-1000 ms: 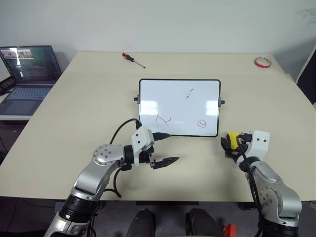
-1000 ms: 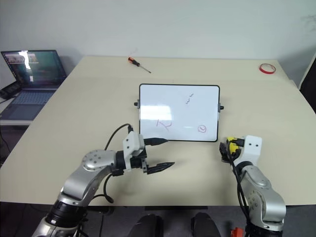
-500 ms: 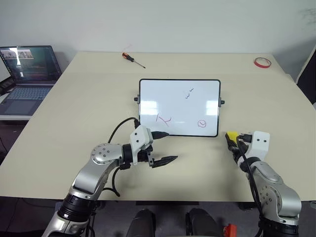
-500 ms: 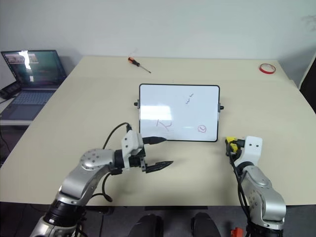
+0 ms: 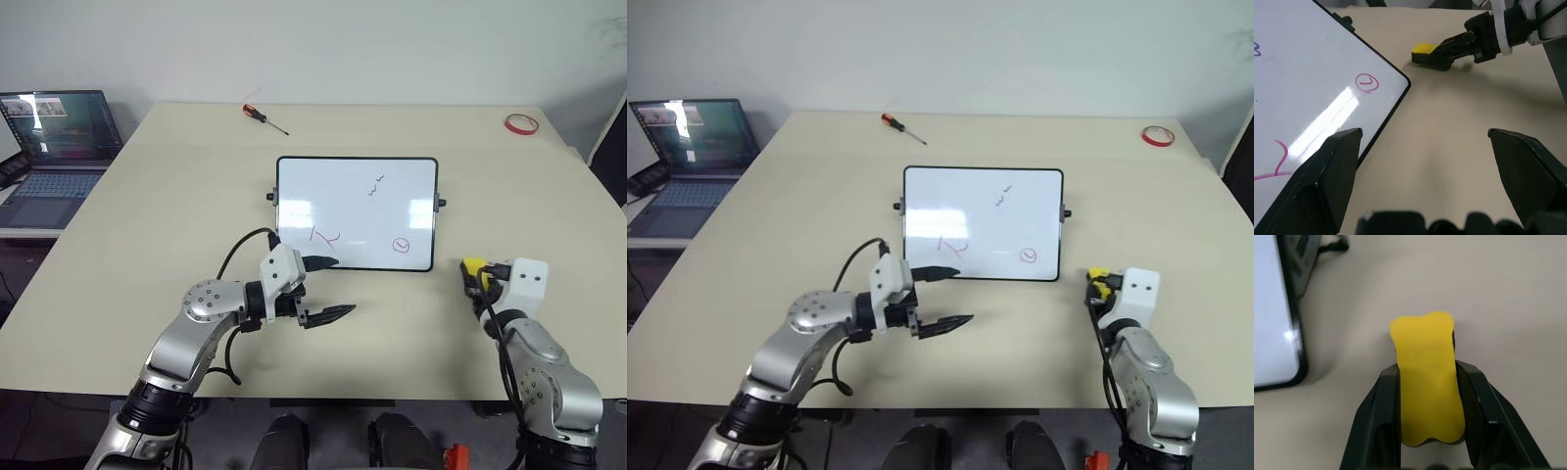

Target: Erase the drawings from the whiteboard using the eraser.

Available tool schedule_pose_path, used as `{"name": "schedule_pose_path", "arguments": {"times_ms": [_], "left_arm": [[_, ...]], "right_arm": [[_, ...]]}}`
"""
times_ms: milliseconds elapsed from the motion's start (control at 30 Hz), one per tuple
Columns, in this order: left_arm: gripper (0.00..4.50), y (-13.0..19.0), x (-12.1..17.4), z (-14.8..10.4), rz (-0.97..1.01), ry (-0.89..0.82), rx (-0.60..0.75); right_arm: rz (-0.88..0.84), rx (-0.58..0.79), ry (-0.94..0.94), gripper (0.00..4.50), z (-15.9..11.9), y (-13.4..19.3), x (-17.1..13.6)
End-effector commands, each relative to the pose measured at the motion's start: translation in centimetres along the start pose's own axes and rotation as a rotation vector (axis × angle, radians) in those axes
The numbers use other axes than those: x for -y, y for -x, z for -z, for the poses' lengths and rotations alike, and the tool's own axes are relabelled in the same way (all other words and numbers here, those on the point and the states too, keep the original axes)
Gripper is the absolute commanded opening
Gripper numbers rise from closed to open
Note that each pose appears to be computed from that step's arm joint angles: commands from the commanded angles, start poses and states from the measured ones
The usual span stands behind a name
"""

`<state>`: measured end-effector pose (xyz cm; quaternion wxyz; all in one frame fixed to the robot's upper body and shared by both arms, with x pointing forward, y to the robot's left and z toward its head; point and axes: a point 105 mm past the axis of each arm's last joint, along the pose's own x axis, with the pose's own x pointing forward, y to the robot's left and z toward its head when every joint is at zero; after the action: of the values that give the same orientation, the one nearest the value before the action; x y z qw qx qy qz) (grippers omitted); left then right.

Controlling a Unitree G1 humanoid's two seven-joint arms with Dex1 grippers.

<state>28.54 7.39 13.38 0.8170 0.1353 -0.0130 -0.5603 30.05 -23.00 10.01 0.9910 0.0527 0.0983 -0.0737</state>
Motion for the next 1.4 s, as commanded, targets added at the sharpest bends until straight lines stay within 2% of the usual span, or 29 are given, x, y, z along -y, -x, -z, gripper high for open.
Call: {"name": "schedule_pose_path", "arguments": {"times_ms": [33,200,400,600,767,1067,1400], "left_arm": [[4.5,0.0,-1.8,-0.9,-0.12,-0.076,0.017],[4.5,-0.1,-3.3,-1.0,-0.246,-0.058,0.045],[4.5,-0.7,-3.0,-0.2,-0.273,-0.033,0.034],[4.5,-0.3,-4.2,0.2,-0.367,-0.042,0.009],[4.5,-0.1,-4.9,0.3,-0.411,-0.039,0.0],[4.5,0.4,-5.3,-0.2,-0.438,-0.056,0.01],[4.5,1.0,-5.6,-0.4,-0.473,-0.062,0.006]], "right_arm": [[-0.021,0.131,0.077,1.21,-2.9,-0.1,-0.5],[-0.061,0.216,0.098,1.21,-4.5,-0.5,-1.9],[-0.119,0.306,0.115,1.21,-6.4,-1.7,-4.2],[-0.181,0.456,0.116,1.21,-9.7,-2.0,-6.6],[-0.244,0.505,0.107,1.21,-11.1,-3.0,-9.0],[-0.375,0.53,0.082,1.21,-12.5,-5.0,-13.0],[-0.436,0.431,0.135,1.21,-11.1,-6.4,-15.3]]}}
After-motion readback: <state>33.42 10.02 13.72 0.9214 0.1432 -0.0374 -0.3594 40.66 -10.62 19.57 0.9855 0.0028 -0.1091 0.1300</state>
